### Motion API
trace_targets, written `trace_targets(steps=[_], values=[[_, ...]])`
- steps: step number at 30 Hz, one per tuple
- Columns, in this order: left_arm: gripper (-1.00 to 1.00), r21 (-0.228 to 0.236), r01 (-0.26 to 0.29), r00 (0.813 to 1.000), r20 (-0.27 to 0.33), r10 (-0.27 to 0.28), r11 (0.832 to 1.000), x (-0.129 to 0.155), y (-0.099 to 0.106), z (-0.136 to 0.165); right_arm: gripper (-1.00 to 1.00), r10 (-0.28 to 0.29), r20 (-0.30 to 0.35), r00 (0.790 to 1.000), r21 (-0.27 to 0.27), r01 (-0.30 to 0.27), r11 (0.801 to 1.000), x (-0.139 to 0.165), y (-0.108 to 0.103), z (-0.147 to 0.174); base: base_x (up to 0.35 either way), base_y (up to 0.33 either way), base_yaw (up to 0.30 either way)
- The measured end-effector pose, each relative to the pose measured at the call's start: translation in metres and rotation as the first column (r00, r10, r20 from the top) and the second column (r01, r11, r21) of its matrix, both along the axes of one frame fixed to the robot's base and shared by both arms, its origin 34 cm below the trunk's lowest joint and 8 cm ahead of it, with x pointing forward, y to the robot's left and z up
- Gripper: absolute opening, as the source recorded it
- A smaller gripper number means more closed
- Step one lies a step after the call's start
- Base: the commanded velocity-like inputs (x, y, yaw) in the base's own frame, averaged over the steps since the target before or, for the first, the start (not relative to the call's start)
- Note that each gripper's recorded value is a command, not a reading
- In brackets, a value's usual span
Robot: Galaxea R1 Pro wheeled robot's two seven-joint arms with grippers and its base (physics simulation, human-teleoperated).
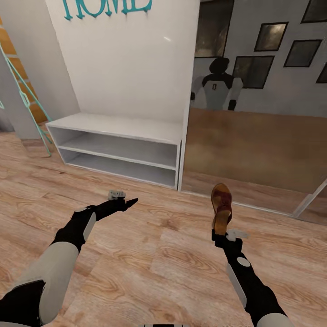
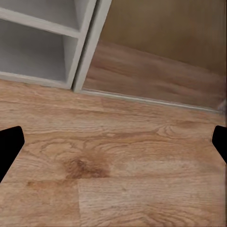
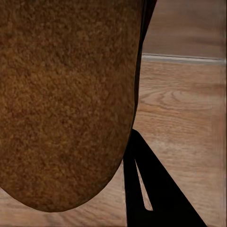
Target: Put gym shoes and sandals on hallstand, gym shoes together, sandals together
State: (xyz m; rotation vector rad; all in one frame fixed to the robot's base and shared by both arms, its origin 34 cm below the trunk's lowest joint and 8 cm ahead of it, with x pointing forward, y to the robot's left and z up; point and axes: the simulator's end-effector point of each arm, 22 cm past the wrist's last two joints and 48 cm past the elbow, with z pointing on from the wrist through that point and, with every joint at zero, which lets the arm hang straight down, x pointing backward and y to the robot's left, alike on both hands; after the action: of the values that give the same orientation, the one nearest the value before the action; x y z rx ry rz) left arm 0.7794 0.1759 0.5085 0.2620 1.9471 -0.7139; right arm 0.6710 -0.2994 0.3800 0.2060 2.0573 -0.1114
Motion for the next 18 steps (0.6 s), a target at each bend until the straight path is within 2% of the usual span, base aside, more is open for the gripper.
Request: trace_targets(steps=[18], values=[[1.0,0.0,0.0,1.0,-0.001,0.0,1.0,-0.0004,-0.0001,-0.0005,-1.0,0.0,0.0,1.0,0.0,0.0,1.0,0.0,0.0001,0.0,0.0,0.0,-0.253]])
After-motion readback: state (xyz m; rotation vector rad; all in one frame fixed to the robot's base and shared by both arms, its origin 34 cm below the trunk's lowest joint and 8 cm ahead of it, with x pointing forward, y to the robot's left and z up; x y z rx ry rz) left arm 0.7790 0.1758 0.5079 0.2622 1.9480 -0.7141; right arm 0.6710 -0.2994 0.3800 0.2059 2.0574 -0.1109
